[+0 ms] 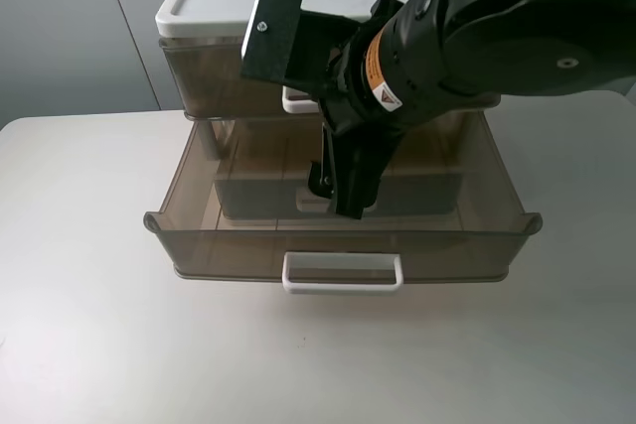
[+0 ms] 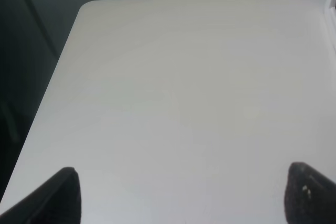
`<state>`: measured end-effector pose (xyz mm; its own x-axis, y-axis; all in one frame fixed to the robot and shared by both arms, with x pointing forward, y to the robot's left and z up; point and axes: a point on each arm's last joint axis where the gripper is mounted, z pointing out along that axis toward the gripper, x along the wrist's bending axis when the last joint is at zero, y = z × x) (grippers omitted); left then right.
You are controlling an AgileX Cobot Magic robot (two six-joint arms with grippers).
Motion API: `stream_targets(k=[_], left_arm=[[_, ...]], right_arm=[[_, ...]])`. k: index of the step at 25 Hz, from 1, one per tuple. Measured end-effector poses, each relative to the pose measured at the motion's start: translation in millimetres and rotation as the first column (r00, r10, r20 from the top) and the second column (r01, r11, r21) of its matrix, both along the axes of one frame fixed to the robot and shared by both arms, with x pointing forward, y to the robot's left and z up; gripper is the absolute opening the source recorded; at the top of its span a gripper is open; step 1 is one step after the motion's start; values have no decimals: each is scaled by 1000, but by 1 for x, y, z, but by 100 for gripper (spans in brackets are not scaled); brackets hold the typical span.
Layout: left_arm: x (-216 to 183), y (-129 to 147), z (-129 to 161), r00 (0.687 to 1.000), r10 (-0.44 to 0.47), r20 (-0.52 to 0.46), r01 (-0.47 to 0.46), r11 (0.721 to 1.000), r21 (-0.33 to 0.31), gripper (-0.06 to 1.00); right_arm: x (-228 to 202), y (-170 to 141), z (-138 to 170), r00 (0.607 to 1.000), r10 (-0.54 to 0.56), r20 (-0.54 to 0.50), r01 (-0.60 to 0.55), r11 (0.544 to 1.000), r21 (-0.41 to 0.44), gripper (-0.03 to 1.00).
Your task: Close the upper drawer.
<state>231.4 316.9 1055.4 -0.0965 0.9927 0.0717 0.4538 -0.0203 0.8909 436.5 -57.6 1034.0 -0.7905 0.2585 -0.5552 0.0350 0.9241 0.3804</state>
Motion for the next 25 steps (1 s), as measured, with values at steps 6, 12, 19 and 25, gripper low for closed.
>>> stream_targets(k=[6,12,19,25], left_arm=[[0,0,0,1000,0,0,0,1000,0,74],[0,0,0,1000,0,0,0,1000,0,74],[0,0,0,1000,0,0,0,1000,0,74],[0,0,0,1000,0,0,0,1000,0,74]], right_arm=[[9,2,-6,1000,5,19,-5,1000,2,66],[14,9,-6,1000,-14,14,14,1000,18,66],[-3,5,9,1000,-30,-9,29,999,-24,66],[-33,0,37,998,-11,-57,14,999,51,66]])
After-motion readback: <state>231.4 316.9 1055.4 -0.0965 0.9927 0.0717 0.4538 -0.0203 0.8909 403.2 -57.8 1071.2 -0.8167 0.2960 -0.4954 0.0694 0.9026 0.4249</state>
